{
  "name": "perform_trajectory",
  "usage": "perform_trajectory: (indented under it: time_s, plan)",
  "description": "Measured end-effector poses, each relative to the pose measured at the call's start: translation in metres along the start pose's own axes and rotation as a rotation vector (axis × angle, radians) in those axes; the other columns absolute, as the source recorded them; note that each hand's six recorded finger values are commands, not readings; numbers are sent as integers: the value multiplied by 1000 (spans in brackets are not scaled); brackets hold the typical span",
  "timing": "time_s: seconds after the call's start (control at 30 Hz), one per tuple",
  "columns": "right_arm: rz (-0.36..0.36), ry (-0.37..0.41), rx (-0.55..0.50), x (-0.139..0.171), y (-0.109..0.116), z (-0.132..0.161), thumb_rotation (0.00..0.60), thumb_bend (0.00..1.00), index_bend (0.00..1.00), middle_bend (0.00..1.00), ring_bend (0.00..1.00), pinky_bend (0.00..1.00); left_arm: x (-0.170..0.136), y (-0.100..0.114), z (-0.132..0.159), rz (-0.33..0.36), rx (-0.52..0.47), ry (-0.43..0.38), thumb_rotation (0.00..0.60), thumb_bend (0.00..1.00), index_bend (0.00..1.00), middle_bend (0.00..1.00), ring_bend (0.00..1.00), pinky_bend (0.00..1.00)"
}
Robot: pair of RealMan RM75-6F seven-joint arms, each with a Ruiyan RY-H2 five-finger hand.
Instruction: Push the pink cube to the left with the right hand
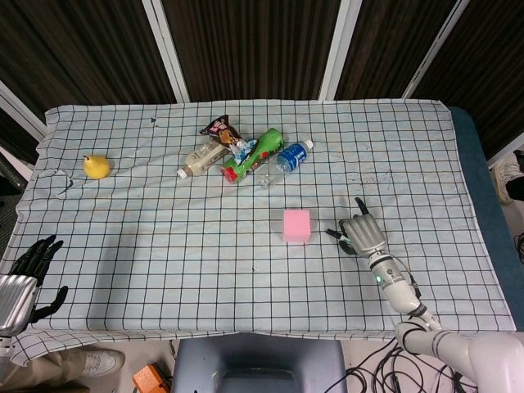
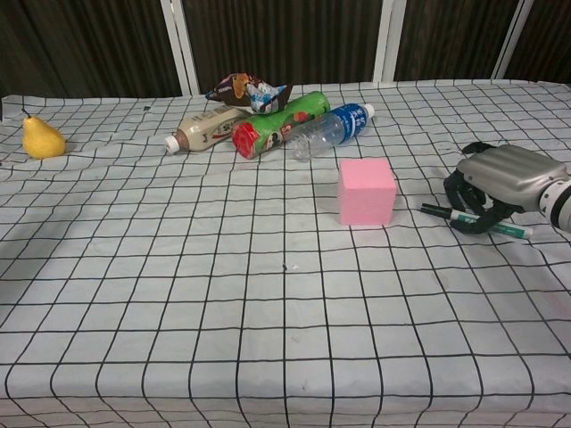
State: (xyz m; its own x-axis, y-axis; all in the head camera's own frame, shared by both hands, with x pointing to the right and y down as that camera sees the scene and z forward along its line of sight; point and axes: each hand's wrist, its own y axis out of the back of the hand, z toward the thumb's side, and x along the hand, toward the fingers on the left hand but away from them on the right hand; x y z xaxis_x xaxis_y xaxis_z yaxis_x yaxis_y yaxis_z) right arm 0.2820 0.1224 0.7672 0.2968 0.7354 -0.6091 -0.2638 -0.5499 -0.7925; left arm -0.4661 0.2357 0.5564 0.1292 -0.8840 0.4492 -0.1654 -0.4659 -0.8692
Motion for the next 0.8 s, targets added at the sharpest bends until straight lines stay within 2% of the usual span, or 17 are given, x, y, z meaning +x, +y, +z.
perform_trajectory:
  time_s: [0.2, 0.43, 0.6, 0.8]
  plan:
    - [-53, 23, 6, -3, 18, 2, 600, 619, 956, 804, 593, 114, 1, -1, 0, -5, 1, -1, 600, 403, 0, 0, 0, 170]
    - [-50, 62, 89, -14, 29, 14, 600, 619, 958, 805, 593, 117, 2, -2, 0, -7, 4, 4, 600, 403, 0, 0, 0, 170]
    - [-42, 108, 145, -26, 36, 34, 600, 619, 958, 805, 593, 117, 2, -1, -1, -4, 3, 9, 600, 403, 0, 0, 0, 170]
    - [-54, 143, 179, -33, 43, 50, 600, 619, 958, 805, 593, 118, 2, 0, -3, 0, -1, 12, 600, 402, 0, 0, 0, 170]
